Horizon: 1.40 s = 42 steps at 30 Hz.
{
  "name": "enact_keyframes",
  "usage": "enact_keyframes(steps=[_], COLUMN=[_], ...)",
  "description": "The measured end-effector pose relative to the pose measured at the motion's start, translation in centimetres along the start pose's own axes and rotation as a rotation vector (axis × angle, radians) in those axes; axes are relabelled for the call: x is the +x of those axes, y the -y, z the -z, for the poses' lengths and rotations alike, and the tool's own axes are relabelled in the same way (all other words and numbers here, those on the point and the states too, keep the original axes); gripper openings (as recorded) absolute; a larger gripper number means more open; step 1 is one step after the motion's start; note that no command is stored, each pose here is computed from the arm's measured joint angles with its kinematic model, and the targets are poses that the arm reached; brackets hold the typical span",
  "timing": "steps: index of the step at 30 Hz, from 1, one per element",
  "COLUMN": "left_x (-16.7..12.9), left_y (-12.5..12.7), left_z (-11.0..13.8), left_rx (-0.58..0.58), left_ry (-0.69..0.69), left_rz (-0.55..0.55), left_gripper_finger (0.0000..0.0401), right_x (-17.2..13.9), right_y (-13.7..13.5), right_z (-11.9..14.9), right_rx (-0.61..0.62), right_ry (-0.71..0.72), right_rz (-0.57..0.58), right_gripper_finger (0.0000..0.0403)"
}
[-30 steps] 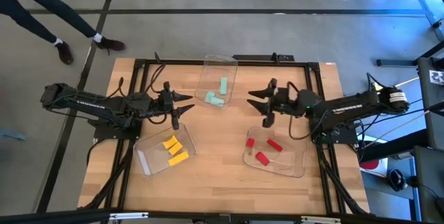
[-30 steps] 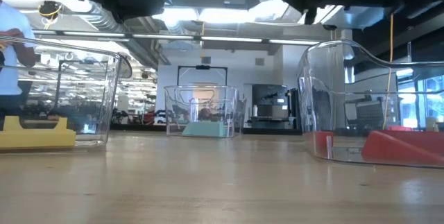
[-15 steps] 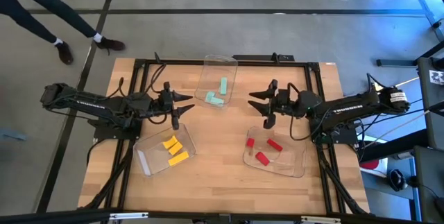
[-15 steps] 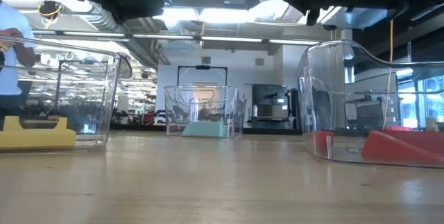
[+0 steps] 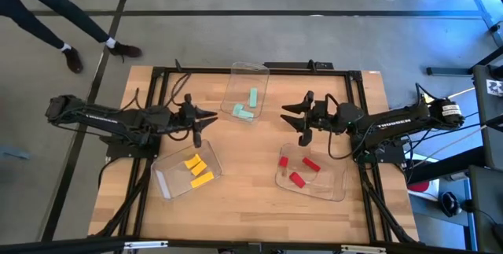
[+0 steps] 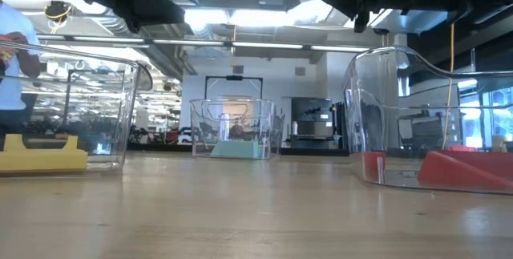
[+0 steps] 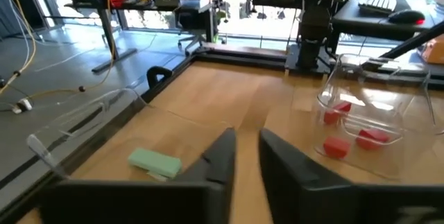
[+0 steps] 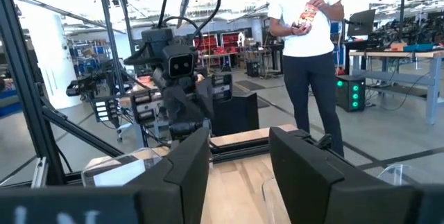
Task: Sort & place blocks by color
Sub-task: Return to Home Position
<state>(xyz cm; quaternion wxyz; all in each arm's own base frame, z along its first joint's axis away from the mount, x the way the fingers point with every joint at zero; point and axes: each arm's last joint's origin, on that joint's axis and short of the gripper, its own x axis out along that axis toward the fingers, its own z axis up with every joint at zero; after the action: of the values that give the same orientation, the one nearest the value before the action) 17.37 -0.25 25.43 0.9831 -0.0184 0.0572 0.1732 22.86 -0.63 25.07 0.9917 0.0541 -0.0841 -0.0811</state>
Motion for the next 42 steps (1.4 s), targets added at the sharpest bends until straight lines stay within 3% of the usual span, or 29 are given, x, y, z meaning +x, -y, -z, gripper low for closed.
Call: enact_keyframes(steps=[3, 6, 16, 21, 37, 42], left_x=[-1.4, -2.8, -5.2, -5.6, -6.0, -6.0], left_y=[-0.7, -1.5, -3.1, -3.4, -3.1, -2.8], left_z=[-0.5, -0.3, 6.4, 8.5, 9.1, 9.2], left_rx=[-0.008, -0.025, -0.123, -0.150, -0.146, -0.068], left_ry=[0.021, 0.077, 0.179, 0.205, 0.152, 0.142], left_rz=[-0.004, -0.011, 0.019, 0.024, 0.129, 0.197], left_gripper_finger=[0.0011, 0.0004, 0.0000, 0.0000, 0.0000, 0.0000], right_x=[0.0, 0.0, 0.0, 0.0, 0.0, 0.0], right_y=[0.0, 0.0, 0.0, 0.0, 0.0, 0.0], right_z=[0.0, 0.1, 0.1, 0.1, 0.5, 0.5], right_rx=[0.000, 0.007, 0.030, 0.031, 0.025, 0.024], right_ry=[-0.002, -0.007, -0.008, -0.008, -0.049, -0.056], right_rz=[0.000, 0.001, 0.001, 0.001, 0.006, 0.007], right_gripper_finger=[0.0154, 0.0154, 0.0154, 0.0154, 0.0154, 0.0154])
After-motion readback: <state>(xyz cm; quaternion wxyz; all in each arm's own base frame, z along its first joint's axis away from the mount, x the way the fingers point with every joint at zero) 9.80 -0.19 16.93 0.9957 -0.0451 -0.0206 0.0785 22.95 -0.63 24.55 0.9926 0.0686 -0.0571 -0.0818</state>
